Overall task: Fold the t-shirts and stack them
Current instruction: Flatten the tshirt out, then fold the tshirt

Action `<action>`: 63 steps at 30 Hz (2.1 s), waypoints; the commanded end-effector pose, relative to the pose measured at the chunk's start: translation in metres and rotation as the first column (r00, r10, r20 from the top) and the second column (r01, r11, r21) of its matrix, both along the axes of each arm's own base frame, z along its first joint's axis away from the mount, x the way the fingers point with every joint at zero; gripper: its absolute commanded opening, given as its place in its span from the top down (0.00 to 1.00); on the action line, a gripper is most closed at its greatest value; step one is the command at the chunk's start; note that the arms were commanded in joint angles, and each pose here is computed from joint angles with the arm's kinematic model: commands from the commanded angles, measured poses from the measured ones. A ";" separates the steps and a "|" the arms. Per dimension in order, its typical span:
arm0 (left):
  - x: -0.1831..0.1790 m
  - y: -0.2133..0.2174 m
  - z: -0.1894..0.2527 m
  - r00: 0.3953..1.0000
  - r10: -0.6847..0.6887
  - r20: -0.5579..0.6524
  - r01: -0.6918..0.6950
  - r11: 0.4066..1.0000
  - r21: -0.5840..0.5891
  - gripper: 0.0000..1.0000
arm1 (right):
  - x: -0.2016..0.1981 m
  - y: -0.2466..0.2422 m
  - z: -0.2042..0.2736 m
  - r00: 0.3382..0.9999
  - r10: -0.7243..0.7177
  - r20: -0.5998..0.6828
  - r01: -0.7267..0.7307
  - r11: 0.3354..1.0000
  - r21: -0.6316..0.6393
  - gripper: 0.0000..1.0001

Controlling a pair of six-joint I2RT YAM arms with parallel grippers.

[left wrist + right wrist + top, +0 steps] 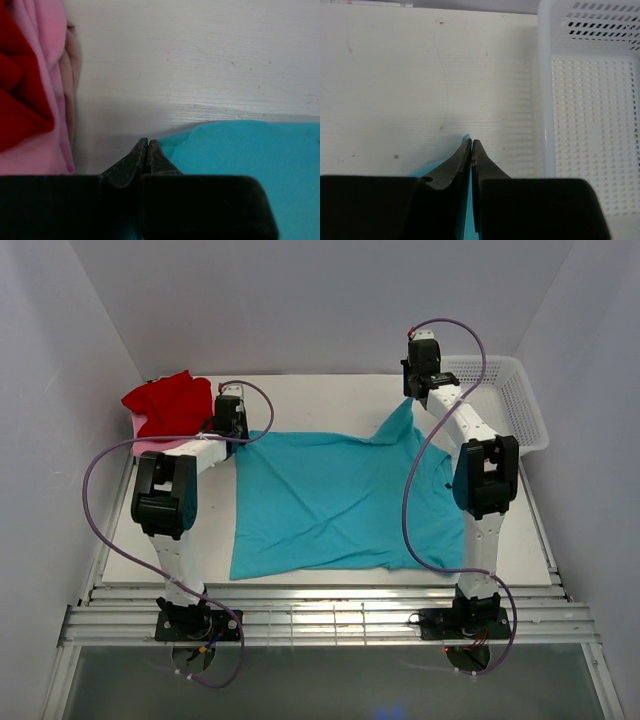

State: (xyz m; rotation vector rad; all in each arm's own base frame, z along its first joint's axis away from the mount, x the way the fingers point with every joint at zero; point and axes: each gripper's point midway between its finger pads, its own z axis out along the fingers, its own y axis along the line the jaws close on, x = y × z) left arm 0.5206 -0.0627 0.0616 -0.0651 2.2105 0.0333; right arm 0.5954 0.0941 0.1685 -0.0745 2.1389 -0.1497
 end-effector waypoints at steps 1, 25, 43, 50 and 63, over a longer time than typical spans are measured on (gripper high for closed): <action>-0.007 0.008 0.052 0.994 -0.011 0.109 0.010 1.000 0.013 1.00 | -0.017 -0.019 0.058 0.994 -0.050 0.101 0.052 0.999 -0.018 0.92; -0.099 0.016 0.009 0.998 -0.008 -0.059 0.013 0.997 0.077 1.00 | -0.195 -0.066 0.024 0.952 -0.174 -0.251 0.150 0.982 -0.114 0.92; -0.142 -0.007 0.009 0.991 -0.089 -0.096 0.109 0.969 0.221 0.99 | -0.273 -0.089 -0.017 0.833 -0.272 -0.482 0.161 0.952 -0.260 0.92; -0.141 0.015 0.011 0.988 0.089 -0.122 -0.050 0.955 0.292 0.85 | -0.278 -0.098 -0.045 0.774 -0.331 -0.540 0.161 0.927 -0.338 0.63; -0.115 -0.008 0.087 0.993 0.103 0.060 -0.112 0.981 0.161 0.80 | -0.209 -0.060 -0.038 0.902 -0.168 -0.398 0.118 0.982 -0.146 0.81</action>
